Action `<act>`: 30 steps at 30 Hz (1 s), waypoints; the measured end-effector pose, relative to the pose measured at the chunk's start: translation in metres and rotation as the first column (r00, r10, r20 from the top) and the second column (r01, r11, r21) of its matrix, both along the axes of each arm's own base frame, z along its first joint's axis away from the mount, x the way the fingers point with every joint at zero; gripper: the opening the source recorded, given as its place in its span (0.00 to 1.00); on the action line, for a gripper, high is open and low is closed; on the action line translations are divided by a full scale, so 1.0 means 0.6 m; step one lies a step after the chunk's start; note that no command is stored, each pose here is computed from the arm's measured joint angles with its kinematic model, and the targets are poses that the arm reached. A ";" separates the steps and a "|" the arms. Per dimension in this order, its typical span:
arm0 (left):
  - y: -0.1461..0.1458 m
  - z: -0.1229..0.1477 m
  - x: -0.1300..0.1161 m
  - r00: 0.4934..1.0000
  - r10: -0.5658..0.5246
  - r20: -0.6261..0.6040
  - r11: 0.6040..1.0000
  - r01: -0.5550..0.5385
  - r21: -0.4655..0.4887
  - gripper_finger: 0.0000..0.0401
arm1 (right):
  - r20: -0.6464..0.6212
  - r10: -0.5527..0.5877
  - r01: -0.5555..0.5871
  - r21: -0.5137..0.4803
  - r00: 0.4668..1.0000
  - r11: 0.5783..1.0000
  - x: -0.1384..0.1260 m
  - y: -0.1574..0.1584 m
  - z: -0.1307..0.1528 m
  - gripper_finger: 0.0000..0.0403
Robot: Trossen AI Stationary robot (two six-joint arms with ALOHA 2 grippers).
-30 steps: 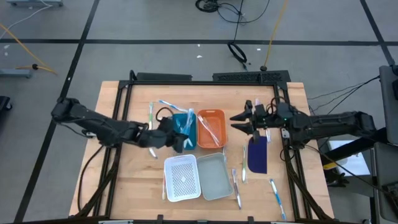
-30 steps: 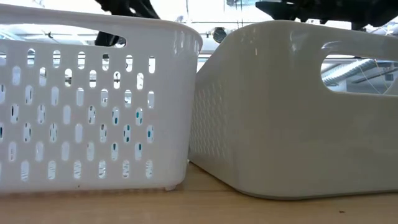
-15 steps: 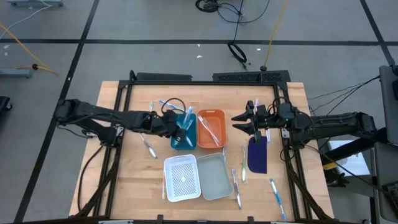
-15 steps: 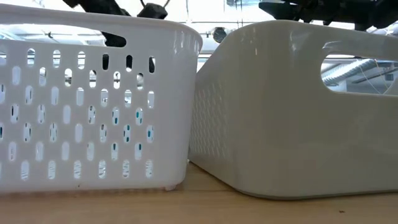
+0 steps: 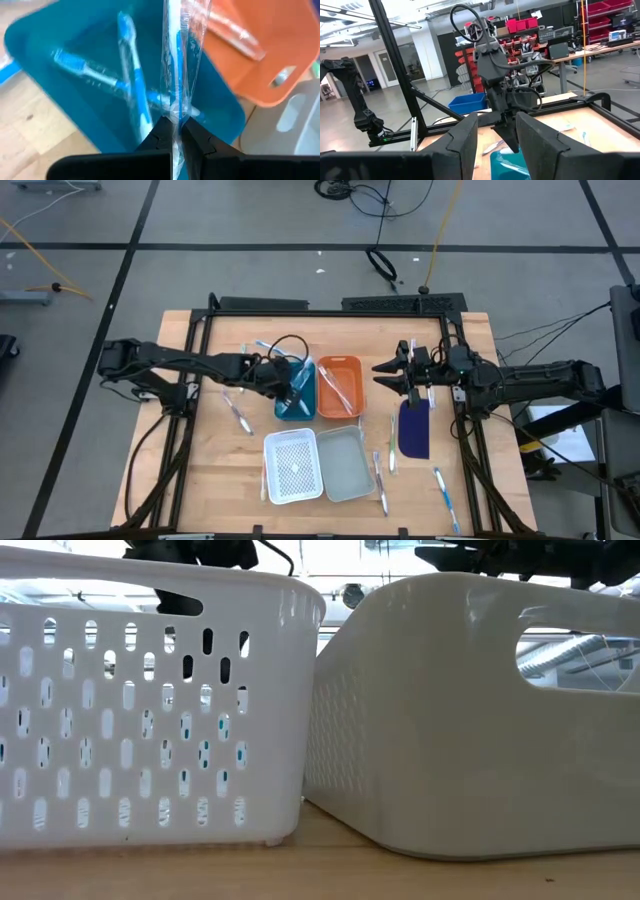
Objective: Pick & Place Toothbrushes
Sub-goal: Put the blue toothbrush into the blue bin
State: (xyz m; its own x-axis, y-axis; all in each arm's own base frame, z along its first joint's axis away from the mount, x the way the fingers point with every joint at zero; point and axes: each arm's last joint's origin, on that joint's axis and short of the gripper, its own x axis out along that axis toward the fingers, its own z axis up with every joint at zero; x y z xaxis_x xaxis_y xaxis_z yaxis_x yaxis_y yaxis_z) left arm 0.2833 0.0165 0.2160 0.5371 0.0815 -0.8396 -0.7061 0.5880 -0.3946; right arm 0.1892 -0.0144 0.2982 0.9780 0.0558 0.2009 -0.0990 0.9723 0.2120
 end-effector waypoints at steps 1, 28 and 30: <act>0.001 -0.002 0.001 1.000 0.001 -0.006 1.000 -0.001 0.000 0.01 | 0.000 0.000 0.000 0.000 1.000 1.000 0.000 0.000 0.000 0.32; 0.012 -0.021 0.009 0.999 0.013 -0.033 0.991 -0.017 -0.131 0.05 | 0.000 0.008 -0.008 0.018 1.000 1.000 0.000 0.000 0.000 0.32; 0.012 -0.021 0.009 0.999 0.011 -0.034 0.991 -0.015 -0.134 0.05 | 0.000 0.008 -0.008 0.018 1.000 1.000 0.000 0.000 0.001 0.32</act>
